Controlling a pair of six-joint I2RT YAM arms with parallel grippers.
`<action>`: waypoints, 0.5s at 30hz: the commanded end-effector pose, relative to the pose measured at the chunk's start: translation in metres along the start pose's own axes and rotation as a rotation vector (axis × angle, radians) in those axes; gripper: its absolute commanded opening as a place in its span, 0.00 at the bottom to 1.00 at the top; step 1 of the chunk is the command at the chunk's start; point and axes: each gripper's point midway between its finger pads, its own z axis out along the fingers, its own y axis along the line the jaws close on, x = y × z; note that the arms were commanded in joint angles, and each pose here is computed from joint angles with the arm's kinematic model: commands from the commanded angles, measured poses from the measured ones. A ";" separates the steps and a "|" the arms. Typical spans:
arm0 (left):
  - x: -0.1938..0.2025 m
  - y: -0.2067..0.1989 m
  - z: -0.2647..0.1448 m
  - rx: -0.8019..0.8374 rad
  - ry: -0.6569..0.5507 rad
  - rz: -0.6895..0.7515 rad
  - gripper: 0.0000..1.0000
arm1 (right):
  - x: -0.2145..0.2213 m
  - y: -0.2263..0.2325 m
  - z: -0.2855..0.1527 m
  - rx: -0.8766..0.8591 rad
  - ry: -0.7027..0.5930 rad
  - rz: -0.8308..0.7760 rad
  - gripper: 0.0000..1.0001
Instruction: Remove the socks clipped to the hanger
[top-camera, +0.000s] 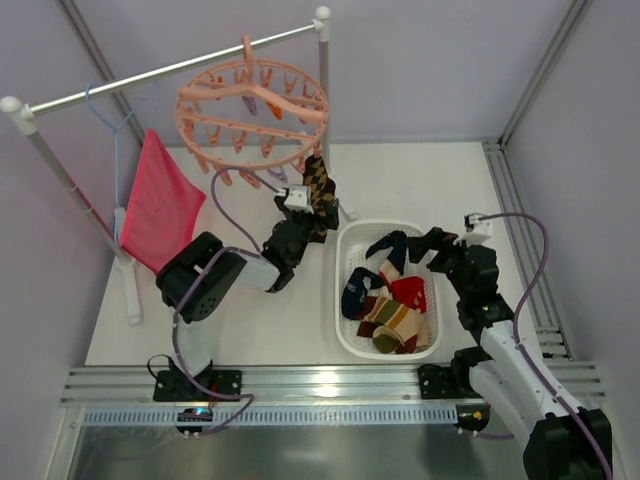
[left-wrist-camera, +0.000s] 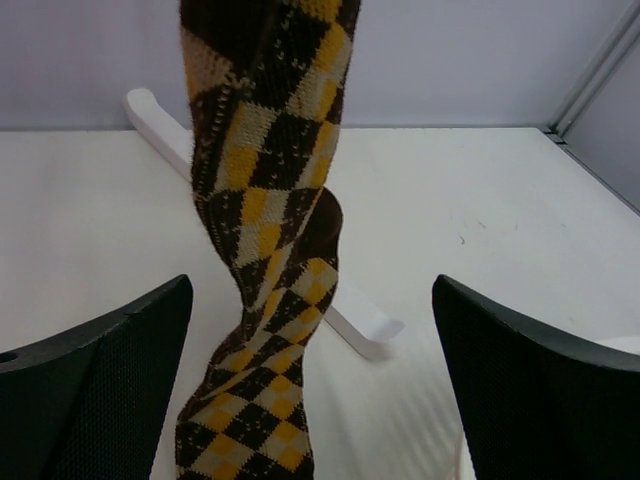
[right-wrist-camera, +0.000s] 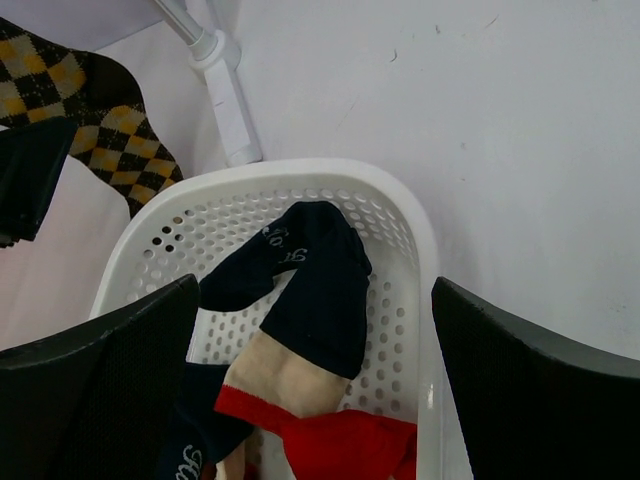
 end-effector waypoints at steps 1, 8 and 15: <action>-0.025 0.020 0.015 -0.082 -0.108 0.025 1.00 | -0.016 0.012 0.004 -0.053 -0.053 -0.006 0.97; -0.016 0.035 0.024 -0.140 -0.141 0.055 0.94 | -0.012 0.014 0.011 -0.070 -0.034 0.003 0.97; -0.023 0.030 0.032 -0.127 -0.191 0.035 0.53 | -0.008 0.012 0.016 -0.064 -0.025 0.003 0.97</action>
